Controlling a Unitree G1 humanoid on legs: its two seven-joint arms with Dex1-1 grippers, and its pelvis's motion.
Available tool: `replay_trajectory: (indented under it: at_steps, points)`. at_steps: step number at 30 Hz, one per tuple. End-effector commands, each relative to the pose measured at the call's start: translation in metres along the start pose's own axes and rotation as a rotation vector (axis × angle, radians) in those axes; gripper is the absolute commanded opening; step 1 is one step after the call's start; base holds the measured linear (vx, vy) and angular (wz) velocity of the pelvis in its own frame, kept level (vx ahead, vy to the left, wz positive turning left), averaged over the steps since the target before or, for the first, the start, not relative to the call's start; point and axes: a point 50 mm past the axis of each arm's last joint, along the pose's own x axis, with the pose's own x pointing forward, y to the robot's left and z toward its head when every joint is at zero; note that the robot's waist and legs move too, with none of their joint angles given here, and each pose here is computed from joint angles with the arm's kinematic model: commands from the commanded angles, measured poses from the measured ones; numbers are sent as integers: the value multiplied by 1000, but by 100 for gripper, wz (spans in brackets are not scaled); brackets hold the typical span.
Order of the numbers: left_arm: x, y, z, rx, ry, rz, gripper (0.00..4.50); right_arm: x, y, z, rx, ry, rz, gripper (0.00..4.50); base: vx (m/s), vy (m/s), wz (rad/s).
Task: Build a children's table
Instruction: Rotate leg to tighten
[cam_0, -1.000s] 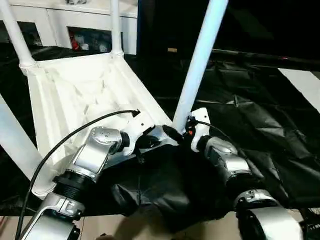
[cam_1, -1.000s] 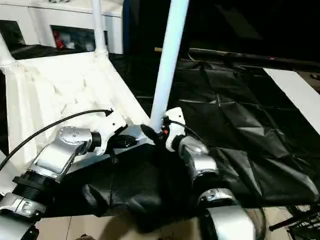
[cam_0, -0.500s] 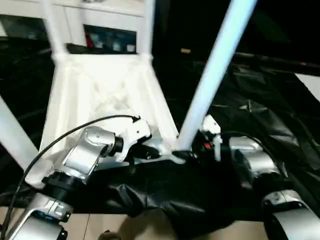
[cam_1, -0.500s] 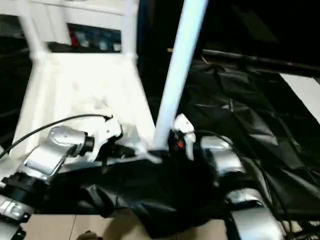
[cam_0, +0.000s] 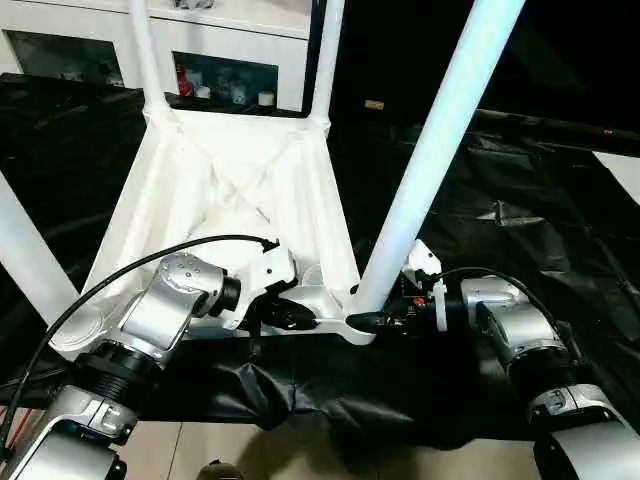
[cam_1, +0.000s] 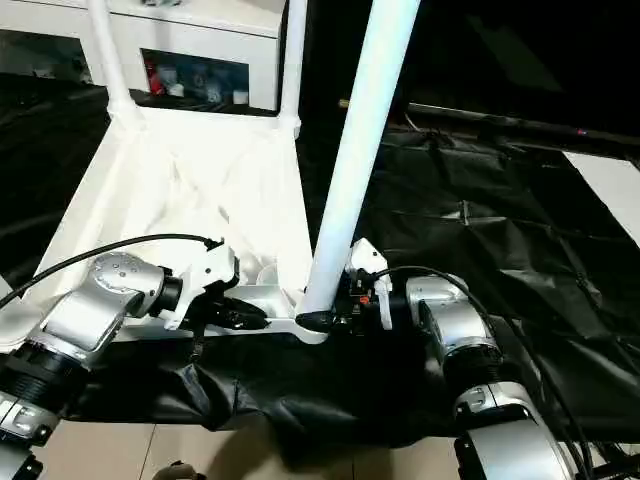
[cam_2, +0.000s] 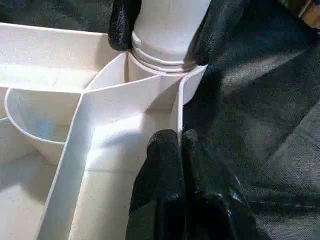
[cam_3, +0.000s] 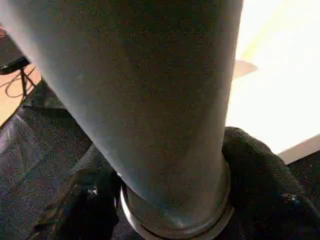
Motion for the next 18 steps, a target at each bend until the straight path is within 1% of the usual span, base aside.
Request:
replay_trajectory:
  at_steps: [1, 3, 5, 7, 9, 10, 11, 14, 15, 16, 17, 18]
  points:
    - [3, 5, 14, 38, -40, 50, 0, 18, 13, -5, 19, -5, 123, 260, 0, 0, 0]
    - [4, 6, 15, 29, -44, 82, 0, 21, 10, -4, 31, -38, 59, 259, 0, 0, 0]
    - [6, 10, 17, 20, -48, 133, 0, 26, 2, -3, 54, -71, -86, 259, 0, 0, 0]
    - [8, 11, 20, 14, -55, 164, 0, 30, -4, -3, 75, -91, -191, 258, 0, 0, 0]
    - [17, 13, 27, 0, -74, 222, 0, 39, -15, -2, 136, -132, -406, 258, 0, 0, 0]
    - [19, 13, 28, -3, -79, 232, 0, 41, -17, -2, 152, -140, -444, 258, 0, 0, 0]
    - [26, 13, 34, -11, -94, 262, 0, 49, -19, -2, 185, -157, -533, 258, 0, 0, 0]
    - [35, 11, 40, -14, -111, 291, 0, 60, -17, -1, 181, -161, -579, 258, 0, 0, 0]
    - [35, 11, 40, -14, -112, 292, 0, 61, -17, -1, 181, -161, -580, 258, 0, 0, 0]
    - [39, 10, 43, -10, -116, 292, 0, 65, -16, 1, 162, -164, -582, 258, 0, 0, 0]
    - [41, 9, 44, -3, -117, 297, 0, 71, -14, 2, 158, -170, -574, 292, 0, 0, 0]
    - [41, 9, 45, 0, -117, 298, 0, 72, -13, 2, 157, -172, -571, 313, 0, 0, 0]
